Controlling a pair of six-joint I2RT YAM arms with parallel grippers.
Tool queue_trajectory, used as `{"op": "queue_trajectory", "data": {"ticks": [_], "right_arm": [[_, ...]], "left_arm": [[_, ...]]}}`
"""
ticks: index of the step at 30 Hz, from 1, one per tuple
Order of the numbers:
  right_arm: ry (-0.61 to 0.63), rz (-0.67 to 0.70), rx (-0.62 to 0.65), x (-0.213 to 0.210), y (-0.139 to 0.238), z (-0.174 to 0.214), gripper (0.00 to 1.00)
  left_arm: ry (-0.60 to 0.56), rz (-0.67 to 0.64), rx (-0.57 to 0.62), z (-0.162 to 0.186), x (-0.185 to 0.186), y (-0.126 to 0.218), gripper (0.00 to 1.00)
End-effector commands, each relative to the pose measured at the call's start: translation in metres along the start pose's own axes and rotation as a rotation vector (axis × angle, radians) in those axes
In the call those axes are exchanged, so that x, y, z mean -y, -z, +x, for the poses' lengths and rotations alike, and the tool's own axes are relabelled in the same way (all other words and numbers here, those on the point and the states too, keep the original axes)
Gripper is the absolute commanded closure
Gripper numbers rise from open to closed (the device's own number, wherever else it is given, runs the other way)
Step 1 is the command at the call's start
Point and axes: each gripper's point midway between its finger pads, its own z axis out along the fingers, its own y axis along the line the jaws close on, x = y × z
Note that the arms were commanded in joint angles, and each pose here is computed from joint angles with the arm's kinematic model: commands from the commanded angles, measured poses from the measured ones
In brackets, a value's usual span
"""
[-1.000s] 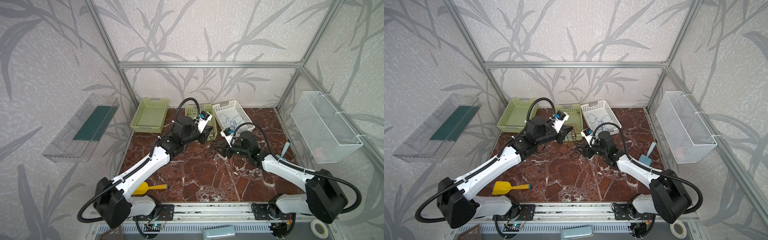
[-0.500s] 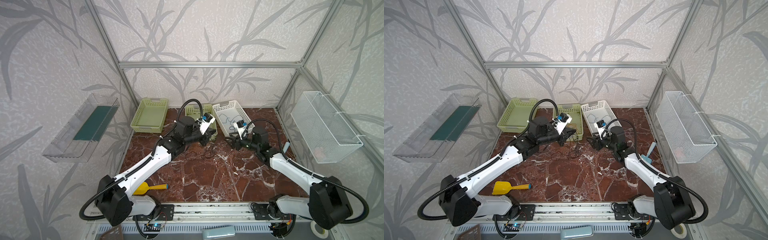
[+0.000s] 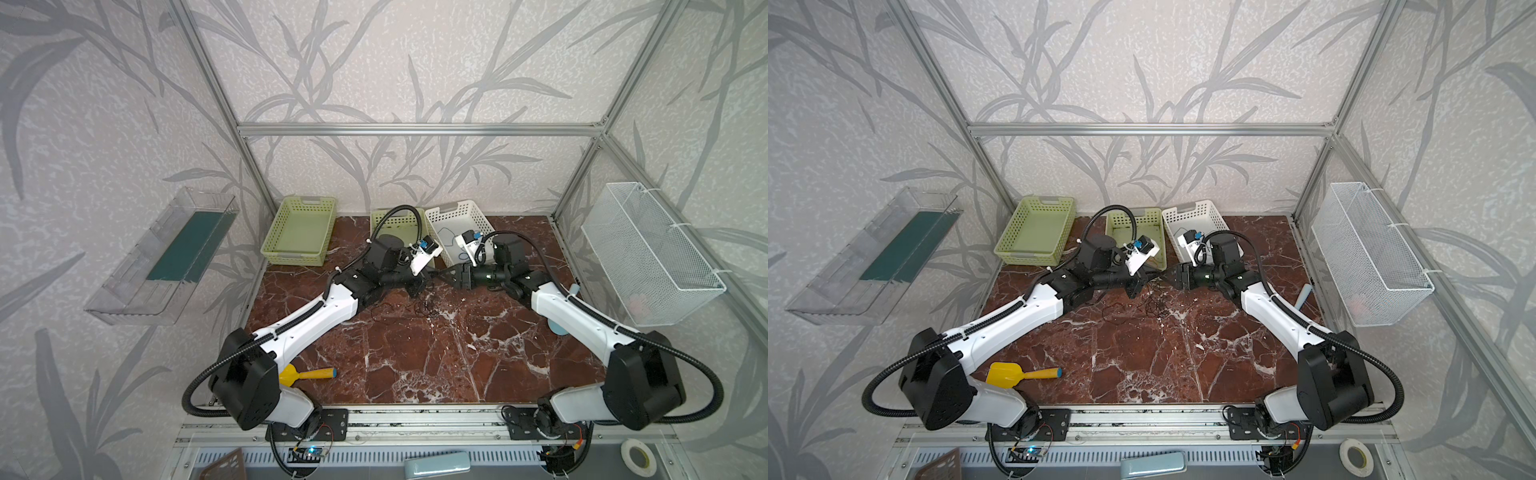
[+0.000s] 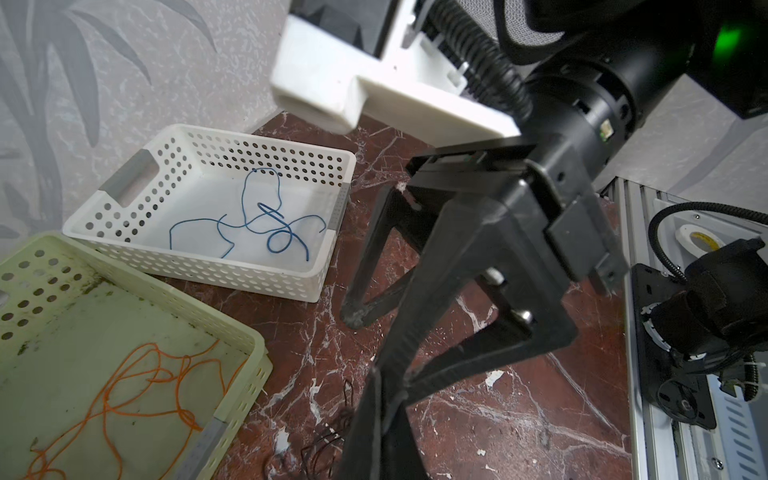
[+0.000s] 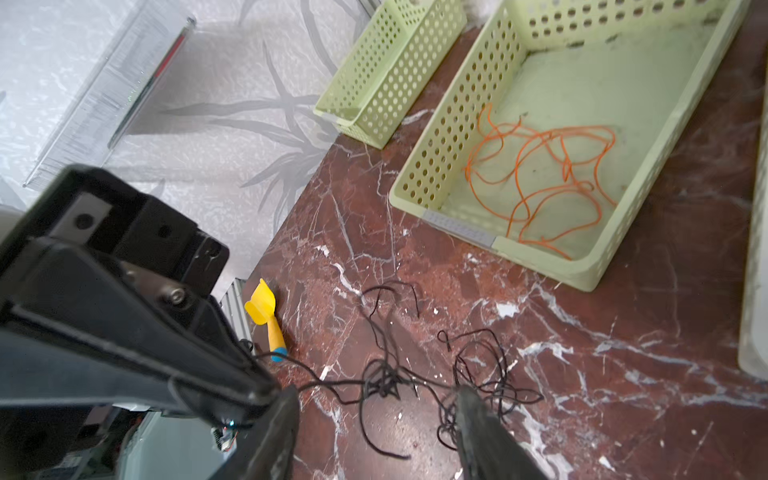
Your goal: Untangle the cables
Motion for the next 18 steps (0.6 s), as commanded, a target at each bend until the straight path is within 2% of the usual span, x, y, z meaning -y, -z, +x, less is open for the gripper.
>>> {"op": "queue_trajectory", "data": {"ticks": [1, 6, 11, 14, 18], "right_arm": [[-0.053, -0.041, -0.077, -0.008, -0.001, 0.008, 0.39], [-0.062, -0.018, -0.14, -0.001, -0.001, 0.014, 0.39], [-0.136, -0.04, -0.08, 0.009, 0.011, 0.005, 0.39], [-0.073, -0.075, -0.076, -0.001, 0.02, 0.006, 0.4], [-0.026, -0.009, -0.08, 0.008, 0.033, 0.012, 0.41]], "left_arm": [[-0.066, 0.042, 0.007, -0.013, 0.01, 0.0, 1.0], [-0.102, 0.085, -0.032, -0.008, 0.021, -0.005, 1.0], [-0.117, 0.097, -0.072, 0.001, 0.025, -0.007, 1.0], [-0.116, 0.082, -0.077, 0.003, 0.023, -0.009, 1.0], [-0.118, 0.081, -0.062, 0.0, 0.023, -0.01, 1.0]]}}
